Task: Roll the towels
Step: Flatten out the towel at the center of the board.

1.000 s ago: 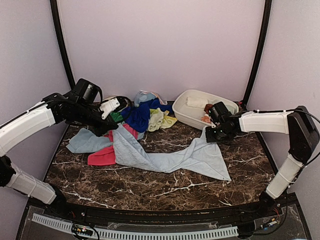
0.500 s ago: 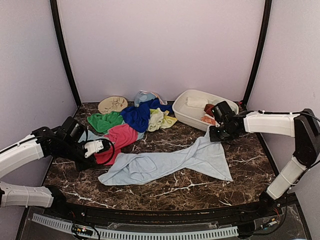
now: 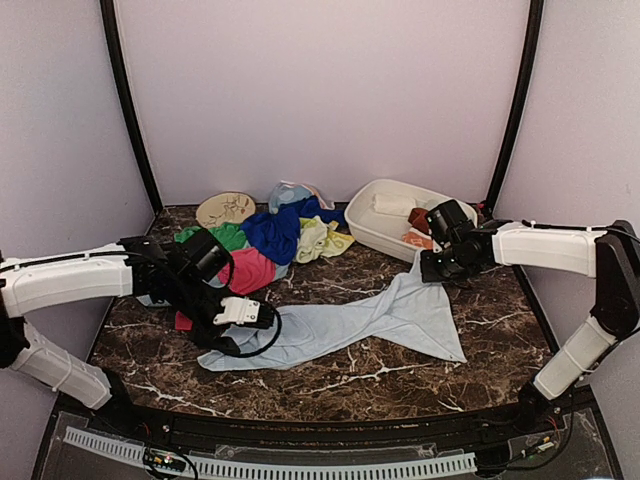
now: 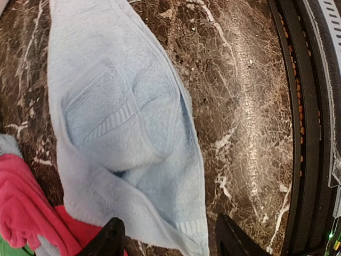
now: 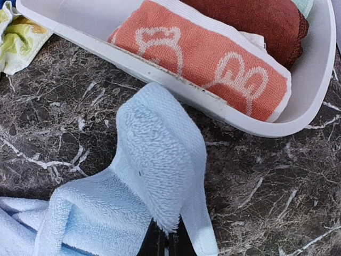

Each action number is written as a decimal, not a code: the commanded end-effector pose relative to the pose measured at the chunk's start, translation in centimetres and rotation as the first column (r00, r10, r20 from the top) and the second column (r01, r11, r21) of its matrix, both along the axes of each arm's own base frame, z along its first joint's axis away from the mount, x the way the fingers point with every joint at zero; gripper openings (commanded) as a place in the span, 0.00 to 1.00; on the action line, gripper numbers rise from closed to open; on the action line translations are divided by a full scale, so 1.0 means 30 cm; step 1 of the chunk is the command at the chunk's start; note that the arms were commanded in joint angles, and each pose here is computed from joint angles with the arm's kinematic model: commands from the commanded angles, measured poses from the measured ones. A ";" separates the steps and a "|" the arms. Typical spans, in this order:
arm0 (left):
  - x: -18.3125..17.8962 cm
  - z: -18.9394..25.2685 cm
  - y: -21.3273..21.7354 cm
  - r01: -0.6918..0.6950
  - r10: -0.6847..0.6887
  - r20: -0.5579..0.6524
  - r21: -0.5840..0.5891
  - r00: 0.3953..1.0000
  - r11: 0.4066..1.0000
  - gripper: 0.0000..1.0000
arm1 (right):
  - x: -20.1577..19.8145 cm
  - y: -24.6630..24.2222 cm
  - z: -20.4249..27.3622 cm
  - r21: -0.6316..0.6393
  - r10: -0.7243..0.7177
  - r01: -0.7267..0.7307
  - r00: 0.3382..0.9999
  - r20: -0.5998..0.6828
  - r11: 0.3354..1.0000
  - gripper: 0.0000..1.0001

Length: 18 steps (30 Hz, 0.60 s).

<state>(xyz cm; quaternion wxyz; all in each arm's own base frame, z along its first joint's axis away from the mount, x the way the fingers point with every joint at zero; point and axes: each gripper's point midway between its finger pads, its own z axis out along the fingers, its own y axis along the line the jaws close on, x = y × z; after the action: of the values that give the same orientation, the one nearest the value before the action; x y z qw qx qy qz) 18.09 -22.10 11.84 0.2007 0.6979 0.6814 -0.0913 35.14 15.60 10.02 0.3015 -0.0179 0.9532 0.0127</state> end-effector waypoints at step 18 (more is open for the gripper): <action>0.200 -0.164 -0.363 0.259 -0.219 -0.242 0.146 0.945 0.955 0.58 | -0.016 0.011 0.069 0.083 -0.010 0.007 0.999 0.036 0.997 0.00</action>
<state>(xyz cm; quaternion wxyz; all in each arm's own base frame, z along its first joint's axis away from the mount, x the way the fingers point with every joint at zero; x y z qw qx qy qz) 26.73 -35.04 7.65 0.1171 0.7611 0.6268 -0.1186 34.70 16.03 11.18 0.3051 -0.0089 0.9515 0.0388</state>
